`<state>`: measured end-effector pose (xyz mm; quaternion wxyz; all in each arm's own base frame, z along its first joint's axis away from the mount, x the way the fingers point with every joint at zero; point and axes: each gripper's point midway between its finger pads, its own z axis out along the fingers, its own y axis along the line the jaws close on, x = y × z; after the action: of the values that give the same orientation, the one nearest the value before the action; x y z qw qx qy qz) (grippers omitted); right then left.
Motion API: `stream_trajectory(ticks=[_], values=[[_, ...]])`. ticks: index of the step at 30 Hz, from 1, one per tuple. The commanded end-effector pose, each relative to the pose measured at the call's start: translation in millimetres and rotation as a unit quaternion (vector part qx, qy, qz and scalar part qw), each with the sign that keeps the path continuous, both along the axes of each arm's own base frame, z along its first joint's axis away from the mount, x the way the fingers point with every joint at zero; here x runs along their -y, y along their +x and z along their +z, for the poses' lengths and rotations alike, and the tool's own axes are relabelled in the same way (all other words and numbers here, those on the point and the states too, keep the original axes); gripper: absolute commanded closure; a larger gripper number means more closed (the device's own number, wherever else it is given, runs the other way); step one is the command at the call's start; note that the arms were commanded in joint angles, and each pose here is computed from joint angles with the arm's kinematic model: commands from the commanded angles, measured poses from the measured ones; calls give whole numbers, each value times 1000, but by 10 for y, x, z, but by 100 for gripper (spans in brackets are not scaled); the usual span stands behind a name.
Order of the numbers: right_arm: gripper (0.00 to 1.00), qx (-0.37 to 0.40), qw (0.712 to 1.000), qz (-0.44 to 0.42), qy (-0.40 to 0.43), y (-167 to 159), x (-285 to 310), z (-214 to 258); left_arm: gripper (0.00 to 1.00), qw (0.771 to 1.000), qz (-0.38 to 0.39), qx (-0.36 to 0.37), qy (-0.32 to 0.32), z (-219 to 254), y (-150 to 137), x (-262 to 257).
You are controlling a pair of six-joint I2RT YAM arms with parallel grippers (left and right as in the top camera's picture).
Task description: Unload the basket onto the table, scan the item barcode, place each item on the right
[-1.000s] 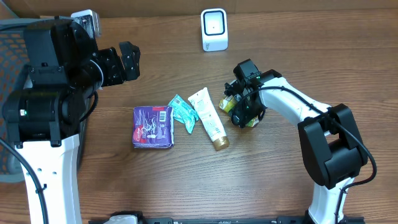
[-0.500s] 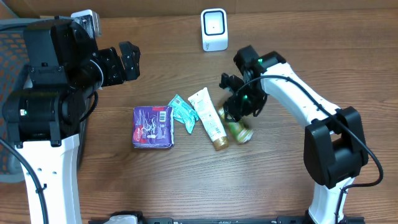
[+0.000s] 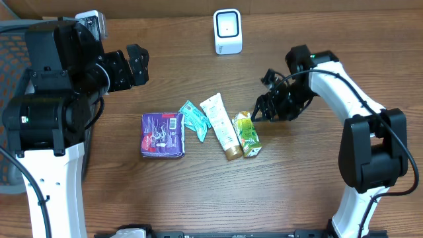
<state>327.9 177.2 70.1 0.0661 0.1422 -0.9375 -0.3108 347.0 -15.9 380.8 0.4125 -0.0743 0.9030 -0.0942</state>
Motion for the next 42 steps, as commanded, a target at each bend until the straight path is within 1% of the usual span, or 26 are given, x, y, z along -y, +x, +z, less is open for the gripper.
stream_trajectory(ticks=[1, 7, 13, 15, 16, 19, 21, 22, 24, 26, 28, 29, 30, 31, 33, 34, 35, 38, 40, 42], values=[[24, -36, 999, -6, 15, -173, -93, -99, 0, 1000, -8, 5, 6, 23, 10, 8], [24, -49, 998, 9, 28, -347, -227, -225, 0, 1000, -8, 5, 6, 23, 10, 8], [23, -58, 998, 14, 18, -524, -415, -434, 1, 1000, -8, 5, 6, 23, 10, 8], [24, -58, 998, 20, 17, -584, -459, -486, 0, 1000, -8, 5, 6, 23, 10, 8], [28, -60, 998, 18, 12, -601, -473, -516, 0, 1000, -8, 5, 6, 23, 10, 9], [49, -50, 998, 23, 9, -590, -493, -532, 0, 1000, -8, 5, 6, 23, 10, 9], [57, -49, 999, 23, 9, -582, -495, -533, 1, 1000, -8, 5, 6, 23, 10, 8], [59, -48, 999, 23, 10, -581, -496, -532, 0, 1000, -8, 5, 6, 23, 10, 9], [59, -47, 999, 23, 10, -570, -501, -522, 1, 1000, -8, 5, 6, 23, 10, 9], [50, -46, 999, 22, 10, -564, -494, -525, 0, 1000, -8, 5, 6, 23, 10, 8], [49, -43, 999, 21, 10, -546, -488, -529, 0, 1000, -8, 5, 6, 23, 10, 9], [50, -41, 999, 20, 11, -530, -485, -530, 0, 1000, -8, 5, 6, 23, 10, 9], [53, -39, 999, 18, 12, -514, -478, -530, 0, 1000, -8, 5, 6, 23, 11, 9], [62, -37, 999, 15, 12, -488, -465, -519, 0, 1000, -8, 4, 6, 21, 12, 9], [74, -36, 999, 8, 11, -432, -426, -486, 0, 1000, -8, 4, 6, 20, 13, 9], [81, -34, 999, 3, 4, -389, -388, -460, 0, 1000, -8, 4, 6, 18, 14, 8], [84, -29, 999, -6, -12, -323, -325, -413, 0, 1000, -8, 4, 6, 18, 14, 8], [86, -9, 999, -11, -35, -220, -262, -297, 1, 1000, -8, 4, 6, 18, 14, 9], [92, 17, 999, -10, -50, -134, -235, -185, 1, 1000, -8, 4, 6, 18, 14, 9], [95, 44, 995, -21, -87, -52, -155, -86, 0, 1000, -8, 4, 6, 18, 14, 9]])
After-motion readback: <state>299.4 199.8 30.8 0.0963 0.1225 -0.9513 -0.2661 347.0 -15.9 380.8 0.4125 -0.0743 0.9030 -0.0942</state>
